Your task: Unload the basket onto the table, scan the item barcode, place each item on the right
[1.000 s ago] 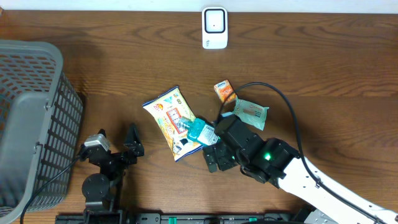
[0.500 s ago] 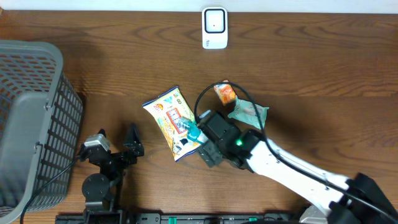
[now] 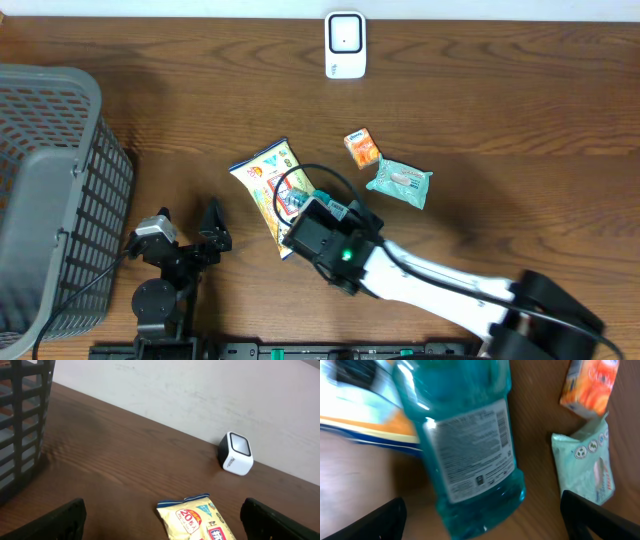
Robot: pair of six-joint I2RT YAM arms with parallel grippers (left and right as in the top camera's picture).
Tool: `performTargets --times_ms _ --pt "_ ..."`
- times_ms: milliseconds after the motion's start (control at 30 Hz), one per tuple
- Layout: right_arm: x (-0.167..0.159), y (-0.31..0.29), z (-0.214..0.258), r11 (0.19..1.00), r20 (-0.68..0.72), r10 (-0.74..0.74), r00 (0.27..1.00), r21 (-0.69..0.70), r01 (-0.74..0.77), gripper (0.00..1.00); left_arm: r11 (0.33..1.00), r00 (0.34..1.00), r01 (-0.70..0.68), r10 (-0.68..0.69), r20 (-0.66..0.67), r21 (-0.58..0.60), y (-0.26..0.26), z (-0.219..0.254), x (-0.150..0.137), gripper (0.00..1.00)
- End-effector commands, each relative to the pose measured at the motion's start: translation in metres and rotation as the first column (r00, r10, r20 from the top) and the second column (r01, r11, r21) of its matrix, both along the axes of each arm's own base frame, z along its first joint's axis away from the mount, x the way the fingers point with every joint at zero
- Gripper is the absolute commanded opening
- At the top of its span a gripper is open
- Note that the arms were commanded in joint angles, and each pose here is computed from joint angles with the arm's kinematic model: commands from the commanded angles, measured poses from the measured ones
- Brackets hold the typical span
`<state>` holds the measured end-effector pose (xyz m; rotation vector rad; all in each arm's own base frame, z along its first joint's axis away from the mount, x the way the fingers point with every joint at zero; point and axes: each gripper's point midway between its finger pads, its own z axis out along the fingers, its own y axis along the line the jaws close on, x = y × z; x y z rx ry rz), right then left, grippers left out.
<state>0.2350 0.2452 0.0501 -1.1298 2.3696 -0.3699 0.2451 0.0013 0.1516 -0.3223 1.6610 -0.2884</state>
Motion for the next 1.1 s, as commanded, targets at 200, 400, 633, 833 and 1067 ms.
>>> performTargets --times_ms 200,400,633,833,1067 --pt "0.031 -0.017 -0.03 0.945 0.144 0.034 0.989 -0.326 0.015 0.89 1.0 0.999 0.004 -0.004 -0.042 0.0 0.0 -0.015 -0.001 0.97" --pt "0.033 -0.022 -0.051 0.919 0.099 0.052 0.994 -0.395 -0.008 0.83 1.0 0.999 0.004 -0.004 -0.042 0.0 0.0 -0.015 -0.001 0.97" --pt "0.018 -0.026 -0.086 0.9 -0.103 0.112 0.988 -0.412 -0.145 0.4 1.0 0.999 0.004 -0.004 -0.042 0.0 0.0 -0.015 -0.001 0.97" --pt "0.015 -0.026 -0.095 0.943 -0.178 0.031 0.983 -0.32 -0.088 0.17 1.0 0.999 0.004 -0.004 -0.042 0.0 0.0 -0.015 -0.001 0.97" --pt "0.019 -0.008 -0.054 0.967 -0.209 -0.009 0.978 -0.252 -0.045 0.16 1.0 0.999 0.004 -0.004 -0.042 0.0 0.0 -0.015 -0.001 0.97"
